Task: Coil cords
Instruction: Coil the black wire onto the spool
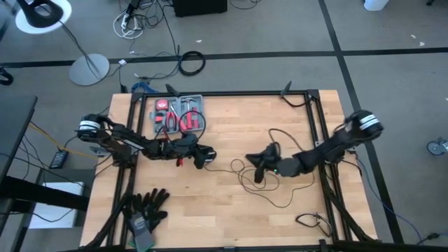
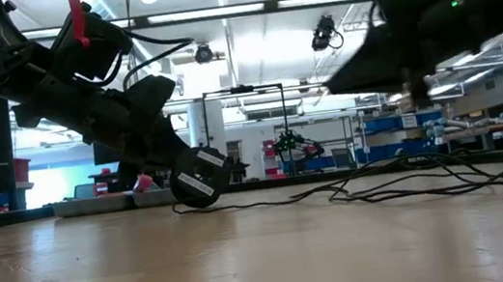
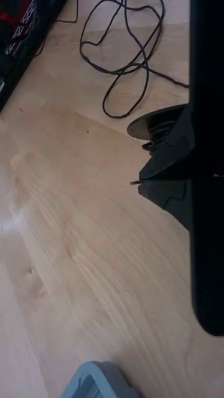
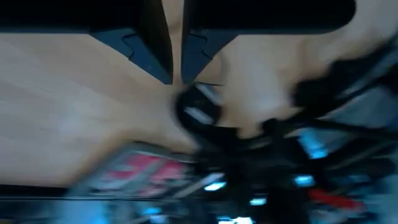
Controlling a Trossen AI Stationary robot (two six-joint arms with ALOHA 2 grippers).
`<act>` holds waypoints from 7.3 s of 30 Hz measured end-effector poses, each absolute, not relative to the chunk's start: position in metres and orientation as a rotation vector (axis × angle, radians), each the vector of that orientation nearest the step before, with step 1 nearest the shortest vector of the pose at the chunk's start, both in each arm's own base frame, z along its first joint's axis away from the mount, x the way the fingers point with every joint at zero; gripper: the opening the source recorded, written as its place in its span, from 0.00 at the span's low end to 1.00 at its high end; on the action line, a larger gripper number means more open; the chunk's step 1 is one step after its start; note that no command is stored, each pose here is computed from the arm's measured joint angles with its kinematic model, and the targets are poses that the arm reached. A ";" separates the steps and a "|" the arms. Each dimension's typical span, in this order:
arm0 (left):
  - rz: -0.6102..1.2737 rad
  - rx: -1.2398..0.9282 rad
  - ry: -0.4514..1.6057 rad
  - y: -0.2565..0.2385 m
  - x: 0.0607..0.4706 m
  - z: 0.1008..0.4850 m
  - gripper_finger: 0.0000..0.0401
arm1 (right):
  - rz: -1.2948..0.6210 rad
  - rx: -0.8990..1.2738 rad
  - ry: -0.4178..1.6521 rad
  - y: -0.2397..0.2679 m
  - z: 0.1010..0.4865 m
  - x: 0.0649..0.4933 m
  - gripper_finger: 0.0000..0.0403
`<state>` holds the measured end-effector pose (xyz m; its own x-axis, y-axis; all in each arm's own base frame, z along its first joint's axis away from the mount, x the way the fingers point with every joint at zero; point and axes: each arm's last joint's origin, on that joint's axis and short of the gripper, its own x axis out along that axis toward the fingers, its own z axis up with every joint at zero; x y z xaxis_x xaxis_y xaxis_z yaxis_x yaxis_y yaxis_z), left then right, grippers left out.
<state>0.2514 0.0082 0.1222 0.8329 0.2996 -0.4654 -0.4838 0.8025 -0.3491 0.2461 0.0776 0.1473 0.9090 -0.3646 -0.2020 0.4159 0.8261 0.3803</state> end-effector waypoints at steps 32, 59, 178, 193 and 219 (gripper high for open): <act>0.487 -0.433 0.278 0.011 0.255 0.132 0.00 | -0.191 -0.024 0.644 0.074 0.094 0.372 0.37; 0.471 -0.388 0.141 0.012 0.253 0.158 0.00 | -0.235 0.017 0.554 0.060 0.117 0.397 0.00; 0.499 -0.376 0.320 0.012 0.251 0.145 0.00 | -0.065 -0.047 0.625 0.063 0.159 0.425 0.00; 0.452 -0.385 0.337 0.010 0.252 0.145 0.00 | -0.452 -0.220 0.712 0.015 0.229 0.389 0.00; 0.478 -0.401 0.229 0.016 0.255 0.153 0.00 | -0.301 0.015 0.847 0.023 0.211 0.379 0.00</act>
